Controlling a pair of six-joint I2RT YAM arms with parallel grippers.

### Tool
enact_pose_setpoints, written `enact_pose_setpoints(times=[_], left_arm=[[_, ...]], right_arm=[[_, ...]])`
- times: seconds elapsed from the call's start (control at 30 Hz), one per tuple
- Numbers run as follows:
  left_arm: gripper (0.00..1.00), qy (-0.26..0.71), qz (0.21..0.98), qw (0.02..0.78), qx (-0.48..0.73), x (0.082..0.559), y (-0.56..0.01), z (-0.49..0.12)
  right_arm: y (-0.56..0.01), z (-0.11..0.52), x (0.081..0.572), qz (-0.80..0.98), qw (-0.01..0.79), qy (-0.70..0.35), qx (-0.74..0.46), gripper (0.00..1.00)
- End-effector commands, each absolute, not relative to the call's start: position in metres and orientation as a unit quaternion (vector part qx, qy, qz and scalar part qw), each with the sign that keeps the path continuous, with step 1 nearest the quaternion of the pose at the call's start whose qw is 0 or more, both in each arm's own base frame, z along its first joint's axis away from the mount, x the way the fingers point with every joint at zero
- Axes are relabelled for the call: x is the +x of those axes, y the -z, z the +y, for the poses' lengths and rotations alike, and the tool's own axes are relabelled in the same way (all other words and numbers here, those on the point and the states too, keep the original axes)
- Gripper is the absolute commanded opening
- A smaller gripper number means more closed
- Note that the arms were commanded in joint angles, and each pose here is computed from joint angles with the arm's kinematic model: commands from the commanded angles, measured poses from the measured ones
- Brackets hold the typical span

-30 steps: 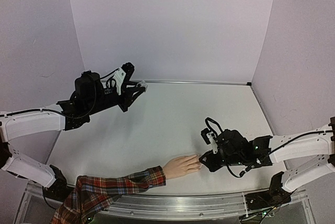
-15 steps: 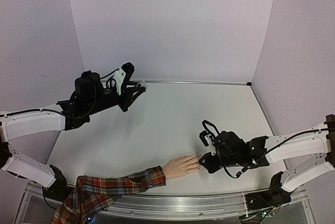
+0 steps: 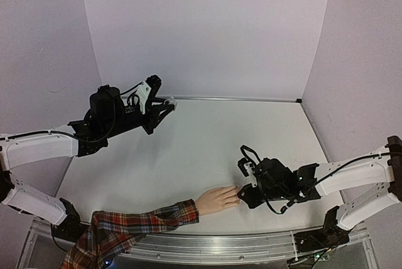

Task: Paint the nails

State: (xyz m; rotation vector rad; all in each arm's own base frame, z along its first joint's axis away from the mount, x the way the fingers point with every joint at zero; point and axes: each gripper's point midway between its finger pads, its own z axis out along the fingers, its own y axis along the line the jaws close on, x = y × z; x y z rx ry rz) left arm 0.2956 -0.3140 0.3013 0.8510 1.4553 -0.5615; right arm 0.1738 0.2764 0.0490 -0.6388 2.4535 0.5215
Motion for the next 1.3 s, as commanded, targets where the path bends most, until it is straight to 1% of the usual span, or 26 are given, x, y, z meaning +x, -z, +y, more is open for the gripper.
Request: enact_pose_setpoints(times=[0.0,0.8,1.07,1.27], left_arm=[[0.00,0.253,0.605,0.657,0.372,0.290,-0.322,-0.314],[0.00,0.254,0.606,0.653,0.376,0.289,-0.320,-0.315],[0.00,0.256,0.606,0.651,0.378,0.289,-0.319,-0.316],[0.00,0.258,0.606,0.651,0.377,0.289,-0.320,-0.316]], right_arm=[[-0.064,0.287,0.184,0.906,0.298,-0.205,-0.220,0.00],[-0.061,0.272,0.189,0.915,0.306,-0.175,-0.197,0.00],[-0.087,0.275,0.177,0.897,0.313,-0.225,-0.217,0.00],[-0.071,0.285,0.172,0.905,0.280,-0.220,-0.234,0.00]])
